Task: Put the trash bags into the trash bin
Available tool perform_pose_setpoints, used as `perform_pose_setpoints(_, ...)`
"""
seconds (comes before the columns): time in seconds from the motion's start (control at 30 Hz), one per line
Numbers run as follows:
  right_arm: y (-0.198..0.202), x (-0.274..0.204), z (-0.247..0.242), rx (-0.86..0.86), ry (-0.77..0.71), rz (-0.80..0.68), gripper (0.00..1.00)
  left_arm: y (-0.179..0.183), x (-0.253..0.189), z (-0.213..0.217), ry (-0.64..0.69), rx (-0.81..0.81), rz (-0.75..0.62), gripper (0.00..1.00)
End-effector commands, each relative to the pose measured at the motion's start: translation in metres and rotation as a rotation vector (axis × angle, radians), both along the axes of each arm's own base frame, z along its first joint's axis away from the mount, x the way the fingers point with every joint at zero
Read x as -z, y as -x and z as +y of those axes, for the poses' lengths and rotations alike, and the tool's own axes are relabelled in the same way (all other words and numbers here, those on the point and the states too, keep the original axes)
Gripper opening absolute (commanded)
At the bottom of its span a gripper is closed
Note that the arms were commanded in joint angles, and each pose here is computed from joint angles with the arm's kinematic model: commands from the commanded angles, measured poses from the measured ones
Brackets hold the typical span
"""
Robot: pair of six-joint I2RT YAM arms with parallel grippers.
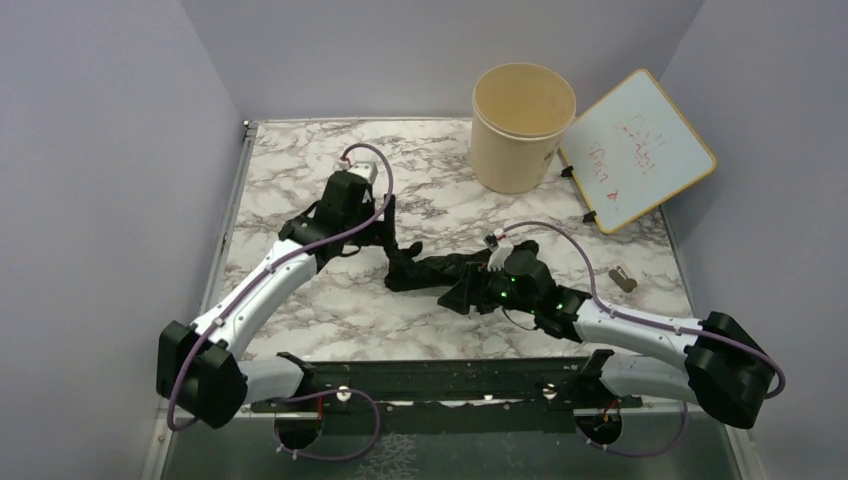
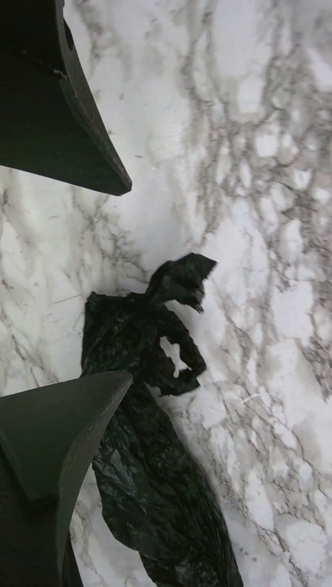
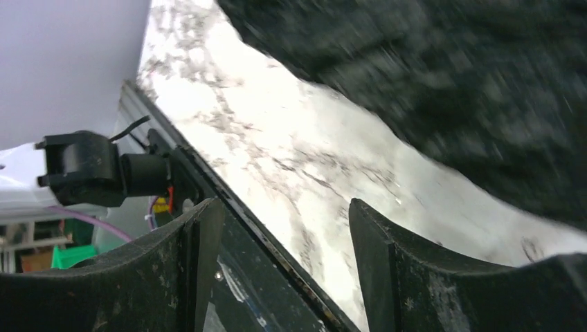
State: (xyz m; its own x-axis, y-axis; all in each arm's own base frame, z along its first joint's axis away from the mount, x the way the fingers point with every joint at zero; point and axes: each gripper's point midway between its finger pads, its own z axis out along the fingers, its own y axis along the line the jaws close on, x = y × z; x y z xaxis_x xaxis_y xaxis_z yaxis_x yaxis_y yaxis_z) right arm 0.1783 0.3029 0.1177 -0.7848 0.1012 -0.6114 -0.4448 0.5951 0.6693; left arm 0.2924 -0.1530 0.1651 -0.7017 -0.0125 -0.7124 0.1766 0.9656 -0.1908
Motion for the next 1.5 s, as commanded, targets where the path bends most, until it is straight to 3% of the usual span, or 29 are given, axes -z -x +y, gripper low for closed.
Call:
perform_pose_setpoints(0.0,-0.007,0.016,-0.024,0.239,-0.038,0.121,0.73,-0.037,-0.033,-0.019,-0.064,0.175,-0.113,0.99)
perform_pose_setpoints(0.13,-0.020,0.035,-0.059,0.459,0.070,0.175,0.83,-0.055,-0.022,-0.037,-0.108,0.307,-0.111,0.99)
perform_pose_setpoints(0.3,-0.035,0.037,-0.077,0.540,0.121,0.214,0.87,-0.056,0.009,-0.062,-0.089,0.488,-0.026,0.99)
perform_pose_setpoints(0.6,-0.058,0.043,-0.064,0.380,0.042,0.386,0.85,-0.025,0.041,-0.104,0.114,0.748,0.081,0.96)
perform_pose_setpoints(0.8,-0.080,0.038,-0.056,0.322,0.096,0.361,0.82,-0.004,0.055,-0.109,0.197,0.771,0.193,0.75)
perform_pose_setpoints(0.87,-0.086,0.037,-0.056,0.292,0.144,0.346,0.77,0.003,0.058,-0.107,0.209,0.756,0.220,0.62)
perform_pose_setpoints(0.93,-0.093,0.035,-0.055,0.251,0.191,0.325,0.74,0.010,0.059,-0.105,0.225,0.727,0.250,0.42)
perform_pose_setpoints(1.13,-0.117,0.029,-0.048,0.167,0.278,0.273,0.63,0.041,0.052,-0.102,0.351,0.619,0.323,0.02)
perform_pose_setpoints(1.23,-0.125,0.015,-0.032,0.089,0.241,0.261,0.59,0.053,0.048,-0.097,0.406,0.526,0.329,0.00)
perform_pose_setpoints(1.37,-0.127,-0.005,-0.018,0.020,0.191,0.242,0.62,0.053,0.041,-0.084,0.505,0.254,0.278,0.00)
perform_pose_setpoints(1.47,-0.119,-0.015,-0.019,0.028,0.153,0.237,0.67,0.052,0.023,-0.083,0.709,0.099,0.213,0.00)
